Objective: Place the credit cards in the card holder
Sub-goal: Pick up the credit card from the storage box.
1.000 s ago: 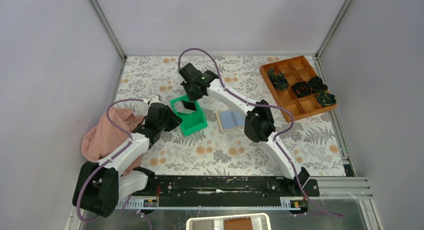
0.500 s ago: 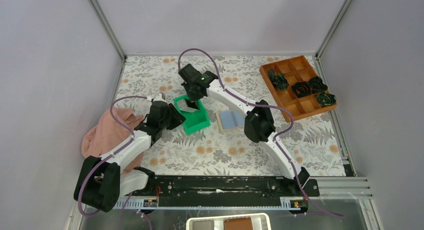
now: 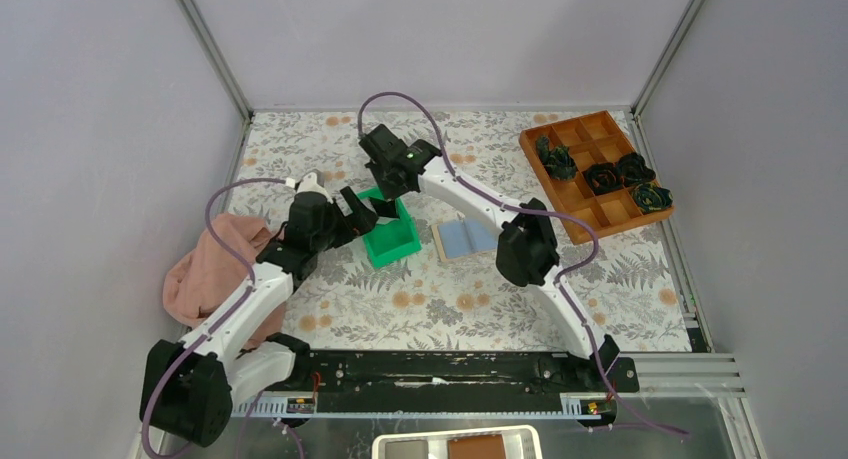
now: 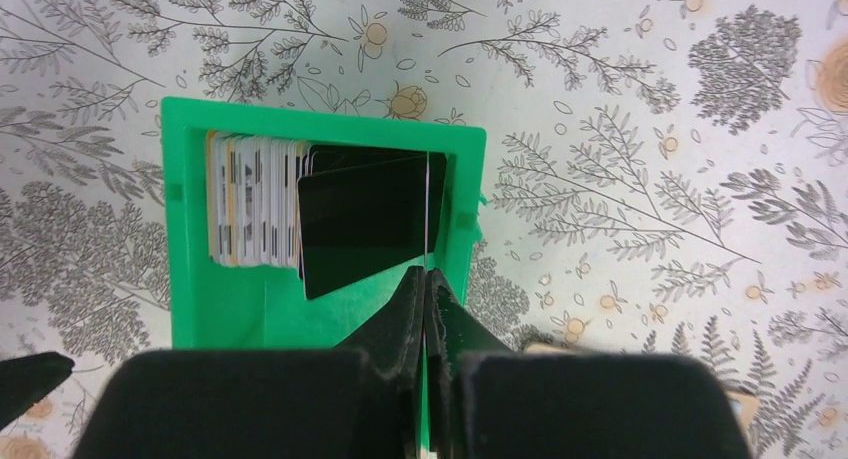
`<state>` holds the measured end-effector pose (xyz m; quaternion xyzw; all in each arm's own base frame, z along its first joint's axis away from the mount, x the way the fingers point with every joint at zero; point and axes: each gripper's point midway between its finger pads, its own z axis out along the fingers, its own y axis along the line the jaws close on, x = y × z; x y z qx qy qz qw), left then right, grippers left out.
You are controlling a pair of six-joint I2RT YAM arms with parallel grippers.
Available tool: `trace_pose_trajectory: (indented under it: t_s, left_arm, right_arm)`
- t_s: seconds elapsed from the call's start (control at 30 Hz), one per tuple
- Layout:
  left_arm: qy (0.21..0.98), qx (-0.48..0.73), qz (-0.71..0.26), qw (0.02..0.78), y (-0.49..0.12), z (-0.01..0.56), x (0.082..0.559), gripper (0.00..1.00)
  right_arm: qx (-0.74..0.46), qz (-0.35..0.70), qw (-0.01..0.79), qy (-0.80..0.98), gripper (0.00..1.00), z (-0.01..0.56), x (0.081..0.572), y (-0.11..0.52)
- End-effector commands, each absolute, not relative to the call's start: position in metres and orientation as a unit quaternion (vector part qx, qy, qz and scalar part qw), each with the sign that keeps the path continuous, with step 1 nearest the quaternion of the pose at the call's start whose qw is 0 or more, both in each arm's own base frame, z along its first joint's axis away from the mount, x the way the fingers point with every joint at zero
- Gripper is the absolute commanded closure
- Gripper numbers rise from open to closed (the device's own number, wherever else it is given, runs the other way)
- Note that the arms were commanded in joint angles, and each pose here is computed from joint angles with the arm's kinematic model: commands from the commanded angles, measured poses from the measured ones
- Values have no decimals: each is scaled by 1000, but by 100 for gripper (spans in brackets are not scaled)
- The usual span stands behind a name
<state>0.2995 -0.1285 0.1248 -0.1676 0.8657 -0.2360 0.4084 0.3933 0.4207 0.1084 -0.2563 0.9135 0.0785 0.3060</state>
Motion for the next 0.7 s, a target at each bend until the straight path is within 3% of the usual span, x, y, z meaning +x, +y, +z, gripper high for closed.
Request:
trace_pose_trajectory:
  t_s: [0.0,0.27,0.4,0.67]
  left_arm:
    - [851,-152,-230,448,-124,158,305,0]
    - [821,-103,-274,491,-136,201,301,0]
    - [801,-48,-328,500,-155,223,291,1]
    - [764,45,-445,466,-195,248,259,19]
  right_arm:
    - [-244,106,380,886,100,190,395,417]
    - [-248,144,399,871,100,249,365,395]
    - [-261,178,366,875,100,262,336,374]
    - [-265,297,275,875,100,262,263,329]
